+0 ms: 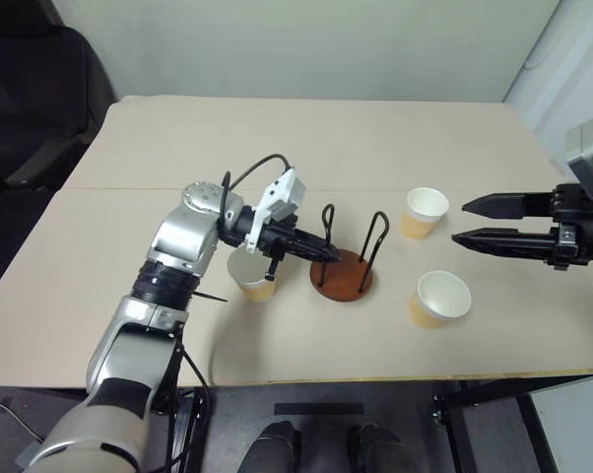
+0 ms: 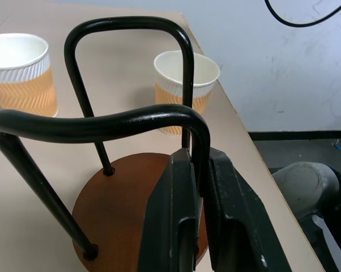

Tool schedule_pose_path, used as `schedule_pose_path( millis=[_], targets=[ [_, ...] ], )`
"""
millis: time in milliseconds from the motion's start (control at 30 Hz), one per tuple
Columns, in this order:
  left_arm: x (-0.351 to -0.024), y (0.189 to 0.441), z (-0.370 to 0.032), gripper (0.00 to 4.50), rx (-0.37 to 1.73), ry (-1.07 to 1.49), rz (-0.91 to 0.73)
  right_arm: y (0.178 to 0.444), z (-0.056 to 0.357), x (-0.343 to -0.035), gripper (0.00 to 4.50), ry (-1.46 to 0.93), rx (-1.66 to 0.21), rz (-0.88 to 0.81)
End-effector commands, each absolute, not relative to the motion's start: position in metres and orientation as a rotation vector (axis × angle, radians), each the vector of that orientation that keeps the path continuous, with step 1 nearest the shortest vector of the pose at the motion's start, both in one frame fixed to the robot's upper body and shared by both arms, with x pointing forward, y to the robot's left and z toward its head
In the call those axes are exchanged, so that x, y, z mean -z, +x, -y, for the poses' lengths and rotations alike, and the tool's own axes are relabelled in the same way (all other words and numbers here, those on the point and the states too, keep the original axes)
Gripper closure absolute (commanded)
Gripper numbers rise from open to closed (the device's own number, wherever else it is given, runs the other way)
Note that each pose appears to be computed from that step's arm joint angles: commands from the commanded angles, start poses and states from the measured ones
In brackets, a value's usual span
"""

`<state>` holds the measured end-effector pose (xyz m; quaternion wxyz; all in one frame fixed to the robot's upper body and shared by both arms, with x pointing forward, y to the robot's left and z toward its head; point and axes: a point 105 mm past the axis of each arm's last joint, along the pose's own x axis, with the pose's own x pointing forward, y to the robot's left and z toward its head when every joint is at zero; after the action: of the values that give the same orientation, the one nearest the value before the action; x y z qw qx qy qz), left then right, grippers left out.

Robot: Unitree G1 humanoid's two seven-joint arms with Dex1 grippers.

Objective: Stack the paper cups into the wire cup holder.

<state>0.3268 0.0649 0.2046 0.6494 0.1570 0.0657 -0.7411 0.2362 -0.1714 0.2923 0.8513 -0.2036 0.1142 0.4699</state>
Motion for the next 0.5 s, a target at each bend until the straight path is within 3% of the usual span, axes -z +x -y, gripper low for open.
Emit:
schedule_pose_path(
  millis=[33,500],
  targets=[
    [-0.211,0.324,-0.063,4.48,1.692,0.390,-0.099,0.232,0.173,-0.305,2.12,-0.468,-0.965,-0.183],
    [-0.198,0.323,-0.058,4.48,1.681,0.365,-0.114,0.235,0.175,-0.305,2.12,-0.478,-0.954,-0.178]
  ],
)
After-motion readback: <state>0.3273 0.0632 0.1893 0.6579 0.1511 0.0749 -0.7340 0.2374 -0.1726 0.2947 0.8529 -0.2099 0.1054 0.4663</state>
